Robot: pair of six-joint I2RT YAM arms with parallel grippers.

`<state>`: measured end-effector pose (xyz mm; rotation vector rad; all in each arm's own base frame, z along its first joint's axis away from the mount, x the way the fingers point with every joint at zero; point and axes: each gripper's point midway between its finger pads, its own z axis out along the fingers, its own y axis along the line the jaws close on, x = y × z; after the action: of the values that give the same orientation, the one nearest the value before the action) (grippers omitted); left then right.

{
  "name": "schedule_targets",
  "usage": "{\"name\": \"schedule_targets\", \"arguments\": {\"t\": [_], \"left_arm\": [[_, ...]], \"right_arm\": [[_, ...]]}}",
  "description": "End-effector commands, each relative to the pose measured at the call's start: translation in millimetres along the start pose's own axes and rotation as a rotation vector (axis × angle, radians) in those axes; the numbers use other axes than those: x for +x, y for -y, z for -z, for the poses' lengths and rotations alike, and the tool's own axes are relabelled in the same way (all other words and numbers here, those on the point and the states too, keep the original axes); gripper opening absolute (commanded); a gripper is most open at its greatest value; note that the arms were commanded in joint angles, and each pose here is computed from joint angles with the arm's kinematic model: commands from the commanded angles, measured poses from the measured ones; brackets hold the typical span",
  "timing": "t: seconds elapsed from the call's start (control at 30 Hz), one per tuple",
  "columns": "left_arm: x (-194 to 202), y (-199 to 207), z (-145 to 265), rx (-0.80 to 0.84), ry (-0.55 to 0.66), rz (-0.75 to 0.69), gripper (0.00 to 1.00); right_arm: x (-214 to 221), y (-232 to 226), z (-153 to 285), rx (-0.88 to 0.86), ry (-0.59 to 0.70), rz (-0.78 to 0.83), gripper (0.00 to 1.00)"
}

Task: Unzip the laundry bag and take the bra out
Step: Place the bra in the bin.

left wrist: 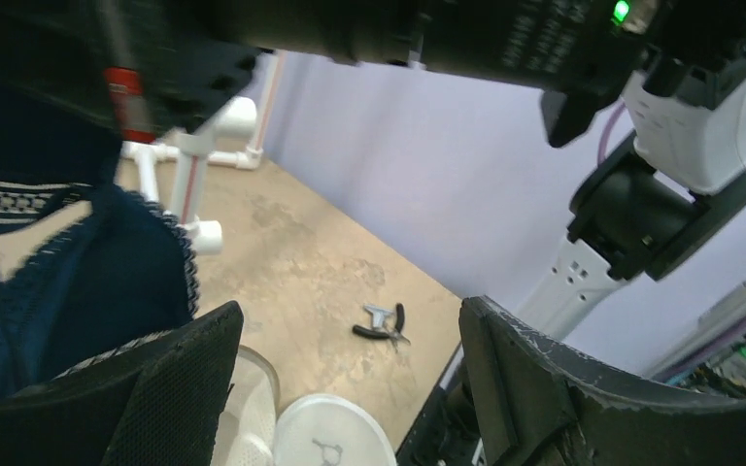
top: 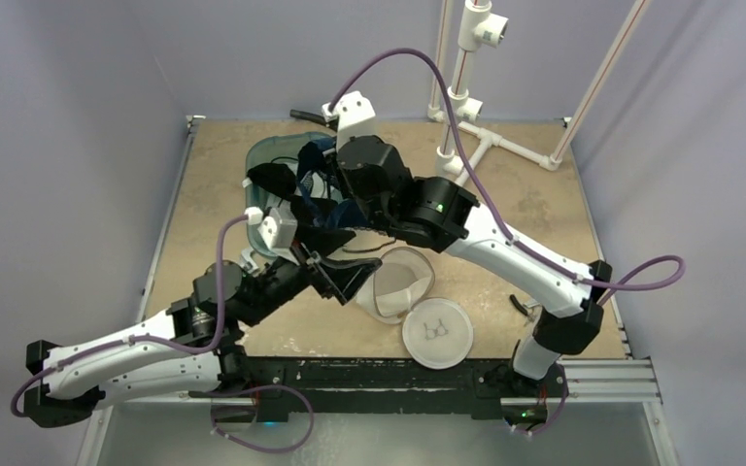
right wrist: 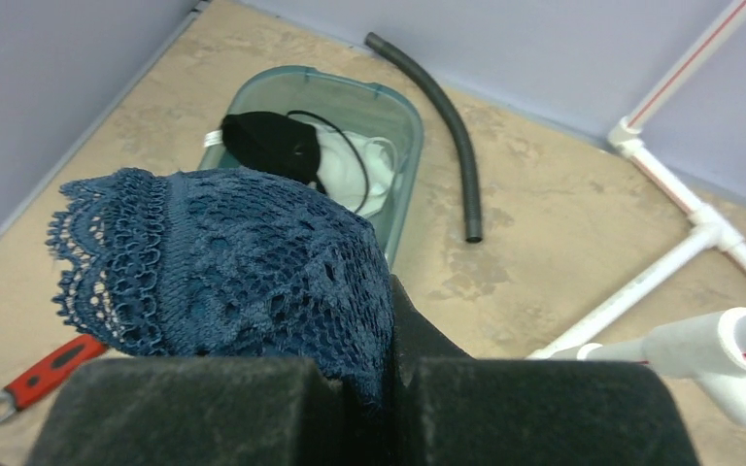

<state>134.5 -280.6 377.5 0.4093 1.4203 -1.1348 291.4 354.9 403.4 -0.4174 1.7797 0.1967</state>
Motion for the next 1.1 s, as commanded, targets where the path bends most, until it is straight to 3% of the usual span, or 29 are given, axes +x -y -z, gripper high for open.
{"name": "schedule_targets", "arguments": {"t": [0.0,0.17,0.3,0.47,0.63,0.77,1.07], "left_arm": [[-48,-9,13,-0.052,0.207,0.014,0.8],[-52,-27,17,-0.148,0.217,-0.022,0.76],[-61,-30,27,-0.166,0.238,-0.009,0.69],[-80,-21,45,-0.108,0.301,0.021,0.68],[-113,12,68,0.069,0.361,0.019,0.7],[-140,23,94,0.129,0.414,0.012,0.71],[-136,-16,97,-0.085,0.383,-0.017,0.73]], "right_arm": [[-26,-3,28,-0.119,0.051,-0.16,0.0],[-39,-5,46,-0.197,0.075,-0.261,0.0],[-59,-7,69,-0.32,0.178,-0.344,0.0],[-80,-2,98,-0.436,0.311,-0.388,0.0],[-99,3,122,-0.539,0.41,-0.424,0.0],[-116,-3,160,-0.749,0.538,-0.41,0.0],[-128,-38,244,-1.253,0.652,-0.319,0.0]]}}
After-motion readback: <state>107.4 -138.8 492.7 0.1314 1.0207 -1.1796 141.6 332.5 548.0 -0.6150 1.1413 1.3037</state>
